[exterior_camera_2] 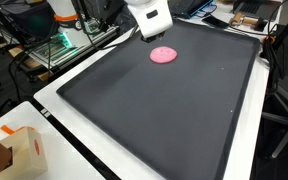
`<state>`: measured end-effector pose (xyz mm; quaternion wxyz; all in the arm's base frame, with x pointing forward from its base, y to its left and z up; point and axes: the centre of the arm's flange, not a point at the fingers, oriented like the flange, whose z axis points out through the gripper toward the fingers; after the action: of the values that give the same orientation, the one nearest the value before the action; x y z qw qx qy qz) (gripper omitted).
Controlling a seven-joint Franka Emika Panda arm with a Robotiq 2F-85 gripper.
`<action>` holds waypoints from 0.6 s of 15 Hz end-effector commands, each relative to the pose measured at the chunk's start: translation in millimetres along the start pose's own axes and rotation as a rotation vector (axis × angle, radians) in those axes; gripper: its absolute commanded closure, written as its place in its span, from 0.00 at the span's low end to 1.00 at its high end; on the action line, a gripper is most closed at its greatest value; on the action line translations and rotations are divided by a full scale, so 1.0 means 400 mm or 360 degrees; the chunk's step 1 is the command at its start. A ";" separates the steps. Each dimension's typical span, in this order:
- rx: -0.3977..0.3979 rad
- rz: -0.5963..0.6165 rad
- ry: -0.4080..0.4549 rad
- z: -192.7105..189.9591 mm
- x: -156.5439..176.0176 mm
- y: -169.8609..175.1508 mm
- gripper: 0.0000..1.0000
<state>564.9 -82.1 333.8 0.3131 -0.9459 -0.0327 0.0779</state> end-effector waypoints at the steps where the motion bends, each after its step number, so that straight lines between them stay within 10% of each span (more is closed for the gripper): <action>1: -0.0071 -0.0005 -0.0035 -0.019 -0.005 -0.085 0.97; 9: -0.0356 -0.0069 -0.0129 0.006 0.039 -0.250 0.97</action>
<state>575.5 -18.2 382.2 0.2411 -0.9641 -0.0678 0.0888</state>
